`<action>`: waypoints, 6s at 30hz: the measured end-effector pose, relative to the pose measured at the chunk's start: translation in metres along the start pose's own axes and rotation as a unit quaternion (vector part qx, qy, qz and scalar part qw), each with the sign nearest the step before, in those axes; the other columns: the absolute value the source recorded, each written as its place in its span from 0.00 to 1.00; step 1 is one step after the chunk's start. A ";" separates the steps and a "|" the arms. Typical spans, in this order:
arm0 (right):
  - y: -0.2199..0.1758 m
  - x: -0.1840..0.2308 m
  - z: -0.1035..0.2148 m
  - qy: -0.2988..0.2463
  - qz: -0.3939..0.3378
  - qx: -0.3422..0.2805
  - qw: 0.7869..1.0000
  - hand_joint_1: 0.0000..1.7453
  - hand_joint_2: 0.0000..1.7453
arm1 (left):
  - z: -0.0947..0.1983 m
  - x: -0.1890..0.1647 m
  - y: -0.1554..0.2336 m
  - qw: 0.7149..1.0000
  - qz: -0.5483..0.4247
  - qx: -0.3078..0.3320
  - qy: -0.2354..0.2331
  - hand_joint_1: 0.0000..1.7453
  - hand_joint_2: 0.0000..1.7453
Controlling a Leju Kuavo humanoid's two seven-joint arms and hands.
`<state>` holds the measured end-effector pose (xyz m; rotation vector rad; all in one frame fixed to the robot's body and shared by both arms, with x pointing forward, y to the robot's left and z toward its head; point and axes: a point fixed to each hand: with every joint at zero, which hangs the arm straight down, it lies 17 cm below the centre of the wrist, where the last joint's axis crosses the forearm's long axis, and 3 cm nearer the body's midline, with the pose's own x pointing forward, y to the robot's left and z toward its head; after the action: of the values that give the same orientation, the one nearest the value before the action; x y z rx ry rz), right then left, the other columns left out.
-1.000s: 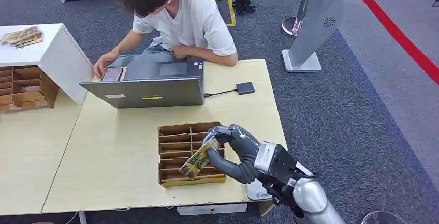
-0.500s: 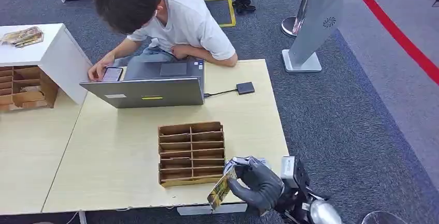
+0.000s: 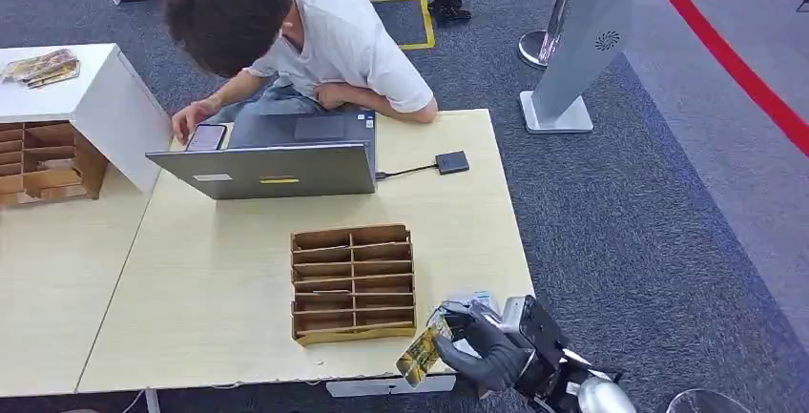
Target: Pass the card to the sensor for recognition and then transmit it.
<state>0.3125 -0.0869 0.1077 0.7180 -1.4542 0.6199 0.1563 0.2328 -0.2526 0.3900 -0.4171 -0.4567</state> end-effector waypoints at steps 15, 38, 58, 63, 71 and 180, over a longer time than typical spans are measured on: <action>-0.047 -0.030 -0.006 0.080 0.154 -0.071 0.982 1.00 1.00 | 0.002 -0.004 -0.002 1.000 0.007 0.004 0.006 0.00 0.00; -0.102 -0.039 0.019 0.145 0.247 -0.081 0.955 1.00 1.00 | 0.005 -0.008 -0.007 1.000 0.005 -0.001 0.000 0.00 0.00; -0.117 -0.074 0.023 0.220 0.314 -0.086 0.919 1.00 1.00 | 0.004 -0.009 -0.009 1.000 -0.004 -0.007 0.013 0.00 0.00; -0.115 -0.081 0.020 0.228 0.319 -0.092 0.915 1.00 1.00 | 0.005 -0.009 -0.009 1.000 -0.006 -0.008 0.013 0.00 0.00; -0.124 -0.087 0.021 0.244 0.346 -0.109 0.899 1.00 1.00 | 0.005 -0.009 -0.010 1.000 -0.006 -0.009 0.015 0.00 0.00; -0.084 0.164 -0.068 -0.070 0.544 -0.254 0.796 1.00 1.00 | 0.008 -0.021 -0.018 0.999 0.023 -0.023 0.024 0.00 0.00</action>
<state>0.4260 -0.0986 0.2672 -0.6110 -2.0106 0.9703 0.1294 0.2257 -0.2597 0.3451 -0.3687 -0.4103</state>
